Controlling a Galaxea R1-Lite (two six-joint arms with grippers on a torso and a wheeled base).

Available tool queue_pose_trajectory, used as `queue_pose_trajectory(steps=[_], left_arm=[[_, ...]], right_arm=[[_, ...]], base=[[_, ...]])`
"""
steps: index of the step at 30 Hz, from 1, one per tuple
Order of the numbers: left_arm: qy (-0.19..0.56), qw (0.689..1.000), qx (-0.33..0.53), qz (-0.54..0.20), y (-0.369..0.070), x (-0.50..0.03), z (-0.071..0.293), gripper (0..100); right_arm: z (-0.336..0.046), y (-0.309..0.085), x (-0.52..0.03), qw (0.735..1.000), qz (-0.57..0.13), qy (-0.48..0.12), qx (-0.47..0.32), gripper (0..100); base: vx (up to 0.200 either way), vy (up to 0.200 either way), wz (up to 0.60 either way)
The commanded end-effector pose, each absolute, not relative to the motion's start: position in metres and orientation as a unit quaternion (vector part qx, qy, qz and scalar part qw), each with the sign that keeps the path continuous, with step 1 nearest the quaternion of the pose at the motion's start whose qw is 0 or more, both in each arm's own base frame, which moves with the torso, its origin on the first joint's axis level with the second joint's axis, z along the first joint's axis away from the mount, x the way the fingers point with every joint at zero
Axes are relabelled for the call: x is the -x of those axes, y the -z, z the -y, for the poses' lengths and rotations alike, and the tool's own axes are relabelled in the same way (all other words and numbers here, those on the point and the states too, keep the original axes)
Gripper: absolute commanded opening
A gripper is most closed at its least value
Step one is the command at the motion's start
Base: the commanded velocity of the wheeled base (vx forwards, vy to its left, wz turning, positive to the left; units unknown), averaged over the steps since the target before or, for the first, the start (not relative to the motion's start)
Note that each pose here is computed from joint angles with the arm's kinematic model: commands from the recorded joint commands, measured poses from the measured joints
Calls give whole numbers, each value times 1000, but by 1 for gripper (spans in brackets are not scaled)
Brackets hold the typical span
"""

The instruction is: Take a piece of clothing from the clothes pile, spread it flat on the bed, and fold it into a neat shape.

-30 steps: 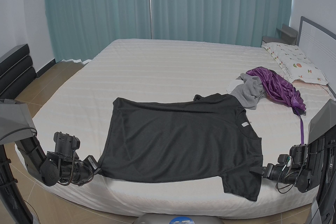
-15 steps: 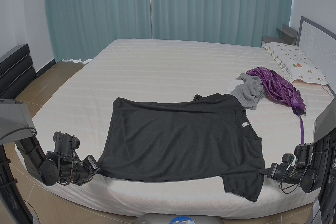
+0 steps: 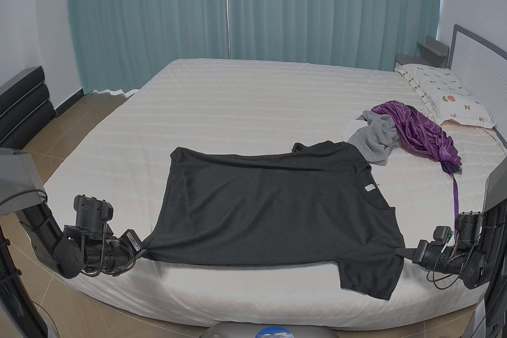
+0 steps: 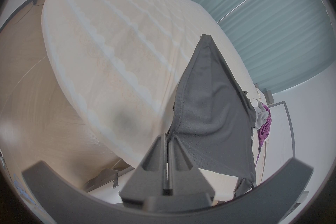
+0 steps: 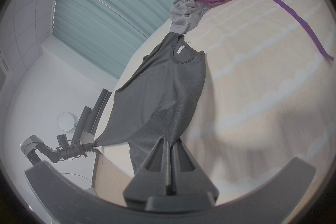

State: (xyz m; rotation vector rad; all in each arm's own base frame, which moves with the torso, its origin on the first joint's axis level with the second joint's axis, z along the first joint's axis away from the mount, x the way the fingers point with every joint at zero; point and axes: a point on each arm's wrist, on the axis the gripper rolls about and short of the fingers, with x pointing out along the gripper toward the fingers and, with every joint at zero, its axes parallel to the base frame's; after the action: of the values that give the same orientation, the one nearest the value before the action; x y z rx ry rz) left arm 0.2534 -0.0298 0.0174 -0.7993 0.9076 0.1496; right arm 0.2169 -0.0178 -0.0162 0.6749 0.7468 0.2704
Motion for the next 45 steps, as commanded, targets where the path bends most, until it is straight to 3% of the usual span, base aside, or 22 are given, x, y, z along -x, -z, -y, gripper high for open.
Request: queue_pose_trajectory(steps=[1,16,17,43,44,45], left_arm=[[-69,826,378,-412,-25,-252,26,0],[-63,831,380,-402,-33,-251,26,0],[-63,830,379,-403,-32,-251,26,0],[-66,828,379,-408,-29,-252,26,0],[-66,828,379,-408,-29,-252,26,0],[-66,828,379,-408,-29,-251,26,0]], right_arm=[[21,10,-212,866,-351,-135,-329,0],[19,33,-217,849,-380,-162,-329,0],[19,34,-219,850,-379,-163,-329,100],[5,33,-227,833,-387,-175,-356,100],[4,33,-227,833,-387,-175,-355,0],[4,33,-228,833,-386,-172,-356,0]], base=[[0,0,0],[0,0,0],[0,0,0],[0,0,0],[0,0,0],[0,0,0]])
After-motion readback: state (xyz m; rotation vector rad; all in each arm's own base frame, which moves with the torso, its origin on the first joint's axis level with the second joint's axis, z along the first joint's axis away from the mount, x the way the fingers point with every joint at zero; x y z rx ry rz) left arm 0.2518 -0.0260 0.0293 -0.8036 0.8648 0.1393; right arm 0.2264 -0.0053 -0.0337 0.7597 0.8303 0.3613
